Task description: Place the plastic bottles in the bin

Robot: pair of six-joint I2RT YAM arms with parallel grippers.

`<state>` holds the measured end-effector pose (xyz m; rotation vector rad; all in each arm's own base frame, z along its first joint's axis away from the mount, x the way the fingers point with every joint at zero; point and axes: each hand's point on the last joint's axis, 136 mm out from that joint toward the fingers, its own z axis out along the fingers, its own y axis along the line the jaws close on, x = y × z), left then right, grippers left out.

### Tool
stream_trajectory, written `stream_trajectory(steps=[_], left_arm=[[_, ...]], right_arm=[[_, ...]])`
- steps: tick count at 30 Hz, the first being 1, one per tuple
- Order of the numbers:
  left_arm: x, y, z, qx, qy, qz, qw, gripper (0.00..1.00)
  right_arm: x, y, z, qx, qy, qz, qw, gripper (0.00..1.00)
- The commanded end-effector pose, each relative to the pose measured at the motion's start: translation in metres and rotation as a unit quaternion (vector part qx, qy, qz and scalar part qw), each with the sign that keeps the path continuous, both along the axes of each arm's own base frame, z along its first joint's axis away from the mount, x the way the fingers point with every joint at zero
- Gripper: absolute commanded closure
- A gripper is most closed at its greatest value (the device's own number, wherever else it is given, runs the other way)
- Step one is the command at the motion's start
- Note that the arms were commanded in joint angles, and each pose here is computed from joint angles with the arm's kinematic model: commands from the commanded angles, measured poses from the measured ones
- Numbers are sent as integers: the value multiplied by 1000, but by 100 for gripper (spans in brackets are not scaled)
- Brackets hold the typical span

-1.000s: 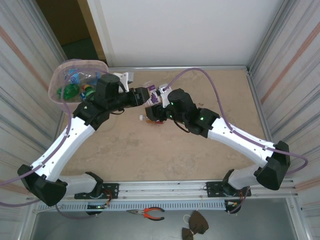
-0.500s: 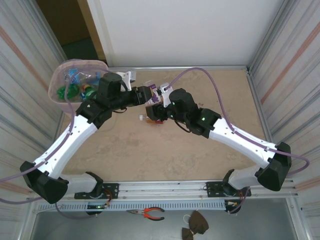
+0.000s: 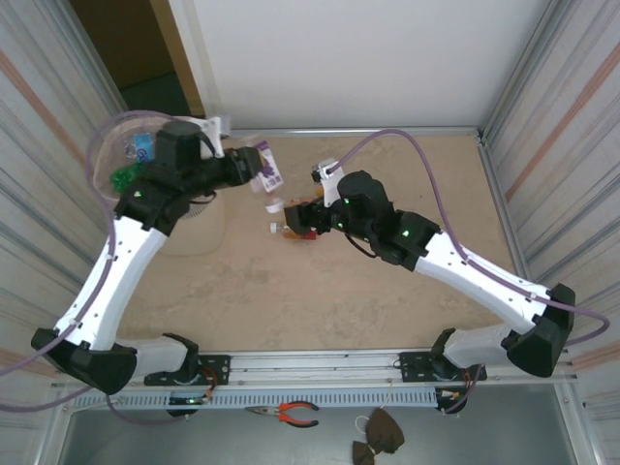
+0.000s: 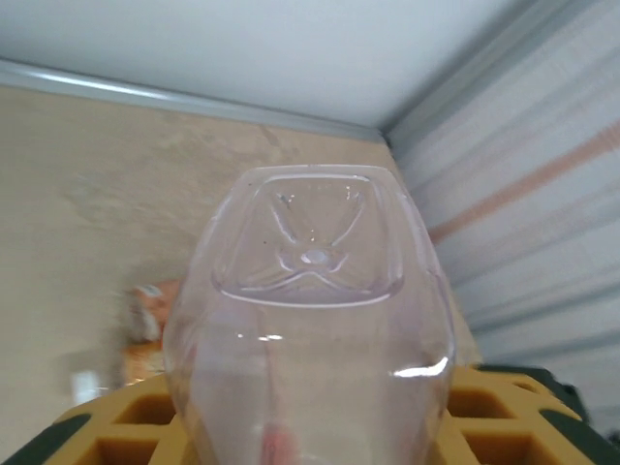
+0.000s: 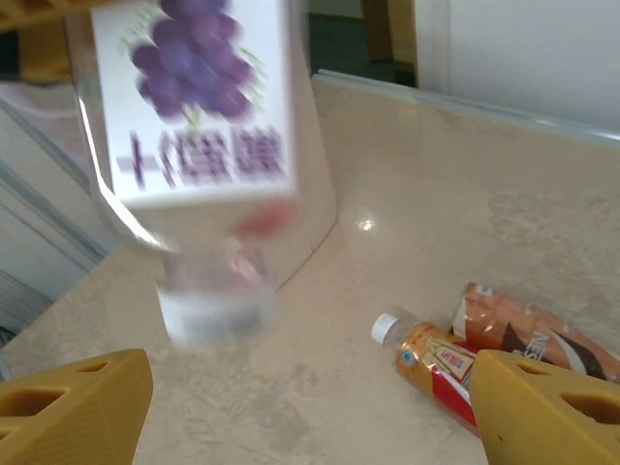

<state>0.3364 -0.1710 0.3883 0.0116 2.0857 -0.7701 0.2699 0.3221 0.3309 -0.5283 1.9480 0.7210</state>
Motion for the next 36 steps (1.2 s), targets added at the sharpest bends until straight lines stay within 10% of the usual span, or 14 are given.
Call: stream_trajectory(steps=[1,16,22,36], left_arm=[[-6,45,24,42,-26,35,998,66],[-13,214,44,218,-20,231,948,67],[1,193,35,321,-73,86,940,67],[28,180,2,488,-111,-125,856,86]], right_arm=[[-1,-19,16,1,-22,-18,1000,16],[-1,-37,14,-1,-18,-35,999,16],[-2,-37,13,-2,-16,-32,999,16],[8,-37,17,2,-3,-25,1000,16]])
